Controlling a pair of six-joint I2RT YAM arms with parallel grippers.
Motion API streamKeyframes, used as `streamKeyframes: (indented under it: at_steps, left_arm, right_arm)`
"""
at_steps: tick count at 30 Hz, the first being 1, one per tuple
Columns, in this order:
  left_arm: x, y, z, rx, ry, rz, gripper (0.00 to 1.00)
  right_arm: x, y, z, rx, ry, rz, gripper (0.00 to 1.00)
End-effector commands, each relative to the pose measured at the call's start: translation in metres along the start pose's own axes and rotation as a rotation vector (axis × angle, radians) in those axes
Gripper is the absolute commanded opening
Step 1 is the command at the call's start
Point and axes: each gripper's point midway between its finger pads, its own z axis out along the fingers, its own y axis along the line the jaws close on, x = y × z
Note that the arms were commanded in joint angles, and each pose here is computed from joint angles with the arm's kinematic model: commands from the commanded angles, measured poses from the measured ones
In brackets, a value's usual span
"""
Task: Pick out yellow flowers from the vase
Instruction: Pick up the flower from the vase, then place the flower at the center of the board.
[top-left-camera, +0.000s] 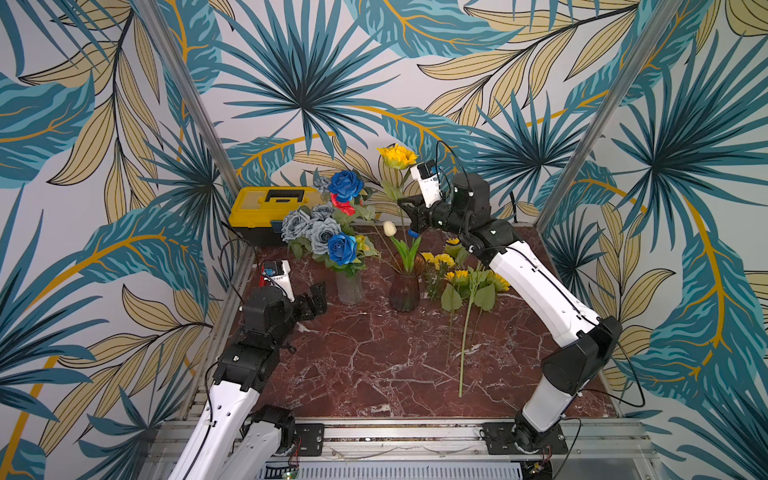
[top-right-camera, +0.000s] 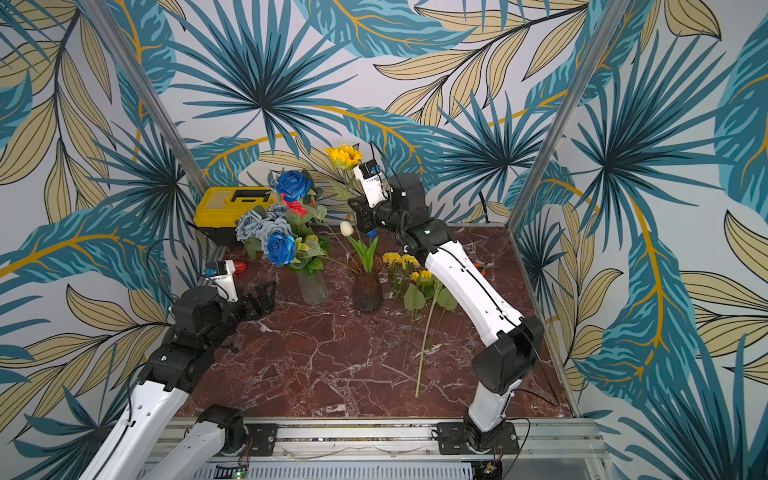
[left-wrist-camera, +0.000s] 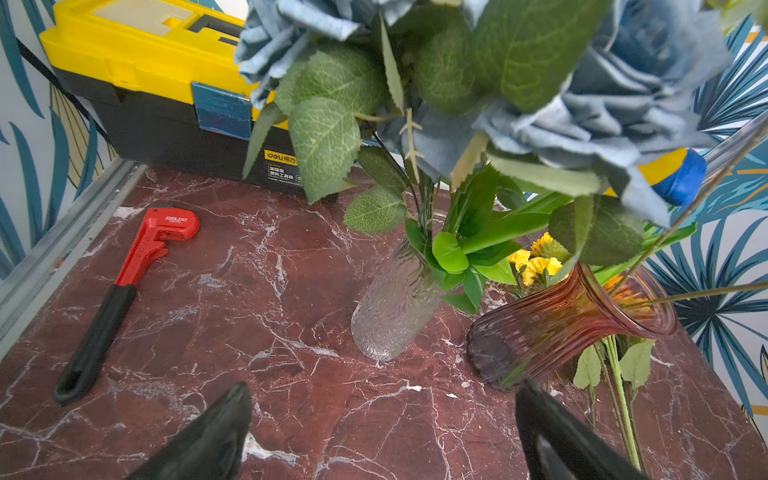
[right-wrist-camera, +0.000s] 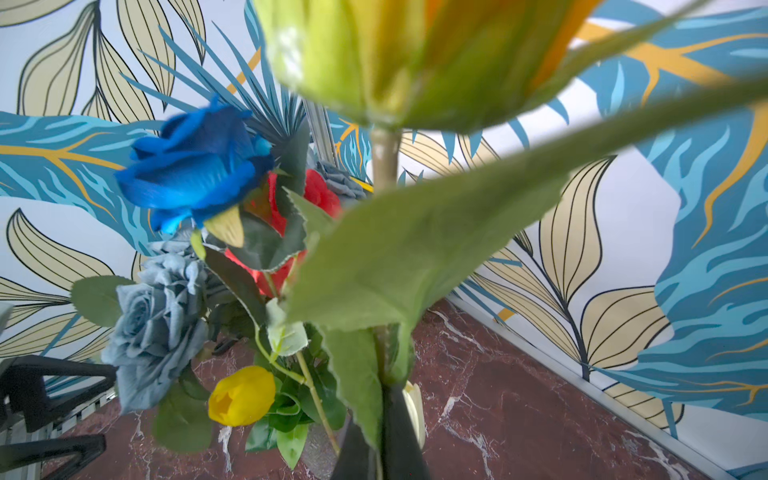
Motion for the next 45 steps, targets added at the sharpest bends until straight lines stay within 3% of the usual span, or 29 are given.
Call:
streamKeyframes:
  at_steps: [1, 16, 25, 34, 45]
  left_arm:
    - [-0.004, 0.001, -0.001, 0.003, -0.022, -0.007, 0.99]
    - [-0.004, 0.002, 0.000, -0.002, -0.024, -0.009, 0.99]
    - [-0.004, 0.001, 0.000, 0.002, -0.024, -0.010, 0.99]
    - [-0.003, 0.002, 0.001, -0.001, -0.023, -0.011, 0.99]
    - [-0.003, 0.002, 0.002, -0.003, -0.022, -0.014, 0.99]
  right_arm:
    - [-0.028, 0.008, -0.021, -0.003, -0.086, 0.004, 0.00]
    - [-0.118, 0.045, -0.121, -0.075, -0.373, -0.006, 0.00]
    - [-0.140, 0.061, -0.180, -0.084, -0.455, -0.022, 0.00]
    - [-0.130, 0.054, -0.223, 0.027, -0.445, -0.024, 0.00]
    - [-0.075, 0.026, -0.245, 0.218, -0.236, 0.050, 0.00]
